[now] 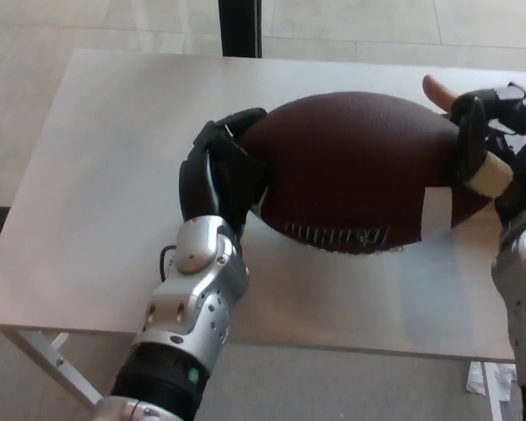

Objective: The robot uses both its hands to grab the left and right ends of a football kept in the middle of the desk infront of it, lifts it up and places it in the palm of a person

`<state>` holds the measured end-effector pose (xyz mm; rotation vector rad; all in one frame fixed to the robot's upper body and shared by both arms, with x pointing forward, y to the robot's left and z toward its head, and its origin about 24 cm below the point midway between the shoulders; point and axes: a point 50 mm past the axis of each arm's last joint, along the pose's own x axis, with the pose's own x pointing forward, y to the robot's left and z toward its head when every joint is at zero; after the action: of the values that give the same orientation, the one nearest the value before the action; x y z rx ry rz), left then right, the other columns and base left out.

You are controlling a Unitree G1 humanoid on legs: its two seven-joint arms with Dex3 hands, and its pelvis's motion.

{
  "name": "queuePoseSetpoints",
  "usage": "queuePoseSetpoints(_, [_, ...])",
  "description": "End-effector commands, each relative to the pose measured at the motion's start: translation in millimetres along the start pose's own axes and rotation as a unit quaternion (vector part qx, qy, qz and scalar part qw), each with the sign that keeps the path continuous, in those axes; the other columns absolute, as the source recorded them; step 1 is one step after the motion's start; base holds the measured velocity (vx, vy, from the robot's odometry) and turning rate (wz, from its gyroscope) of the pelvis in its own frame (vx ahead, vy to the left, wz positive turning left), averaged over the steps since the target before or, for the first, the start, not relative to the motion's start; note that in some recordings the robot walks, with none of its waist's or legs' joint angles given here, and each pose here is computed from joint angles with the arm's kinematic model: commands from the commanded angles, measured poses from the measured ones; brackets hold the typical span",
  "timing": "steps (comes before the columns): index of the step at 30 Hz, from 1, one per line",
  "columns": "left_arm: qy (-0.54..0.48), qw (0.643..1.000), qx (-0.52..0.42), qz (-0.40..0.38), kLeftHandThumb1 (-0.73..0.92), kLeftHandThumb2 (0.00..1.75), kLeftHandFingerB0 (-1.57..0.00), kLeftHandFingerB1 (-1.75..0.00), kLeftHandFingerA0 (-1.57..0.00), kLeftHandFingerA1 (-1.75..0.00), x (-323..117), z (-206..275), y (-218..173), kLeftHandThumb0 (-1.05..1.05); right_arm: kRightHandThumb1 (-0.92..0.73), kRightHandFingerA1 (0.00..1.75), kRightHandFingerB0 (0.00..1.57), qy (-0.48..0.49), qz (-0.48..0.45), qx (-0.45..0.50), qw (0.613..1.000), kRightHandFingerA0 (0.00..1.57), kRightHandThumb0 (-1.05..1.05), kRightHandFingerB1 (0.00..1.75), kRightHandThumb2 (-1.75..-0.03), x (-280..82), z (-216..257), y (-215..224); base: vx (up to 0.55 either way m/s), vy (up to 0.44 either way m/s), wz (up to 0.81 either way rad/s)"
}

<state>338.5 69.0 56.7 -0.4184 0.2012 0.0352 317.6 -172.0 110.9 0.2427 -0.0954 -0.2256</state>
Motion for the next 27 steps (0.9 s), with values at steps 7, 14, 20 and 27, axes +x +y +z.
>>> queuePoseSetpoints(7, [0.035, 0.959, 0.186, -0.209, 0.58, 1.13, -0.78, -1.57, -0.89, -1.75, 12.9, 86.1, -136.7, -0.15, -0.55, 1.67, 0.87, 0.026, 0.152, 0.151, 0.976, 1.08, -0.18, 1.36, -1.19, 2.2, 96.9, 111.2, 0.0, 0.0, 0.0])
queuePoseSetpoints(14, [-0.029, 0.922, 0.349, -0.163, 0.7, 0.66, -0.72, -1.01, -0.71, -1.39, 21.3, 113.3, -132.4, -0.39, -0.59, 1.75, 0.83, 0.03, 0.099, 0.183, 0.978, 1.07, -0.16, 1.51, -1.24, 32.1, 116.4, 103.9, 0.0, 0.0, 0.0])
queuePoseSetpoints(20, [-0.018, 0.947, 0.309, -0.079, 0.92, 0.77, -0.43, -0.85, -0.57, -1.04, 24.8, 108.5, -125.3, -0.71, -0.65, 1.75, 0.81, 0.051, 0.06, 0.196, 0.977, 1.06, -0.22, 1.55, -1.12, 48.2, 109.9, 88.6, 0.0, 0.0, 0.0])
queuePoseSetpoints(27, [0.066, 0.838, 0.508, -0.187, 0.71, 0.61, -0.54, -0.74, -0.55, -1.23, 32.7, 94.8, -124.7, -0.35, -0.77, 1.75, 0.74, 0.081, -0.004, 0.196, 0.977, 0.97, -0.23, 1.53, -0.97, 64.0, 92.6, 66.0, 0.0, 0.0, 0.0])
